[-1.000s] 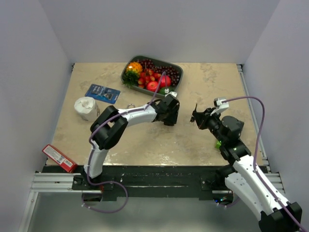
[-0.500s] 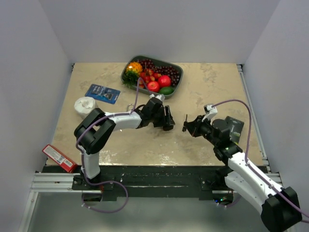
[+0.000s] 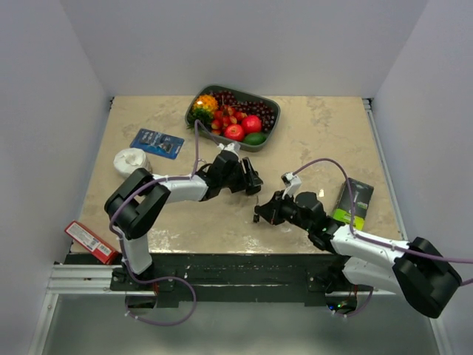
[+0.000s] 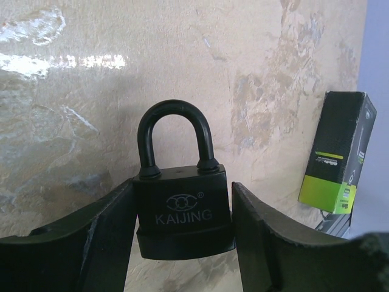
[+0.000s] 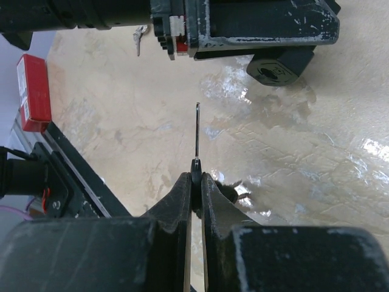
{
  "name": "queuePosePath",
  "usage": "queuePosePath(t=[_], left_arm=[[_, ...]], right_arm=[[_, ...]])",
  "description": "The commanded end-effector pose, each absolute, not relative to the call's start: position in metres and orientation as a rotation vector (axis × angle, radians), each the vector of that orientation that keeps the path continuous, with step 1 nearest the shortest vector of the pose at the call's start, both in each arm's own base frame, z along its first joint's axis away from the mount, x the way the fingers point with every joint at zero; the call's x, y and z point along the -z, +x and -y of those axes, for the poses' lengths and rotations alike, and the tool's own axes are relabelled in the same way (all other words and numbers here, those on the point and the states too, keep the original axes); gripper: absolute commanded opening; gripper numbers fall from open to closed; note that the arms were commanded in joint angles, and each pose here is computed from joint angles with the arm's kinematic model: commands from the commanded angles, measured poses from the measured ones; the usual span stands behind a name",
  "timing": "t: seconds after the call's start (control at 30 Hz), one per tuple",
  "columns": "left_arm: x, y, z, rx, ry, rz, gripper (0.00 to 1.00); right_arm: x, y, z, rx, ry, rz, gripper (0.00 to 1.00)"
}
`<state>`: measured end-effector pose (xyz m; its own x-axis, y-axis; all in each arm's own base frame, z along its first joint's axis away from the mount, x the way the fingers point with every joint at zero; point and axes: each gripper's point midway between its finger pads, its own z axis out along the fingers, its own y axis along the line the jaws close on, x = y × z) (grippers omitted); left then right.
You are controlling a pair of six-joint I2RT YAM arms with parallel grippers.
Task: Unlock with the key
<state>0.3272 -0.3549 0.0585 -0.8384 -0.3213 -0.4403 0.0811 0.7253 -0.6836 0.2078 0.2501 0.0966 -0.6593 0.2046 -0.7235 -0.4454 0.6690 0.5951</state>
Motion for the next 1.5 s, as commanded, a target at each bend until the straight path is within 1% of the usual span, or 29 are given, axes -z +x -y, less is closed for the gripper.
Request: queuePosePath(t=[0.0,0.17,0.47,0.8,1.47], left_arm=[[-0.125,0.348,0.364,1.113,-0.163,-2.153,0.00],[-0.122,0.345,0.362,1.089,-0.112,-2.149,0.00],[-0.134,0.344,0.350,1.027,-0.071,-2.109,0.00],[-0.134,0.333,0.357,1.071,0.048,-2.092,0.00],[-0.132,0.334,0.361,1.057,0.072,-2.098,0.00]], right_arm=[[-0.114,0.219,-0.259,-1.074,-0.114,-1.980,0.00],[-0.112,0.220,-0.264,-1.103,-0.092,-1.988,0.00],[-0.101,0.226,-0.265,-1.140,-0.091,-2.032,0.00],[-0.113,0.237,-0.265,-1.158,-0.129,-2.010,0.00],[-0.091,0.245,-0.277,-1.205,-0.174,-2.092,0.00]])
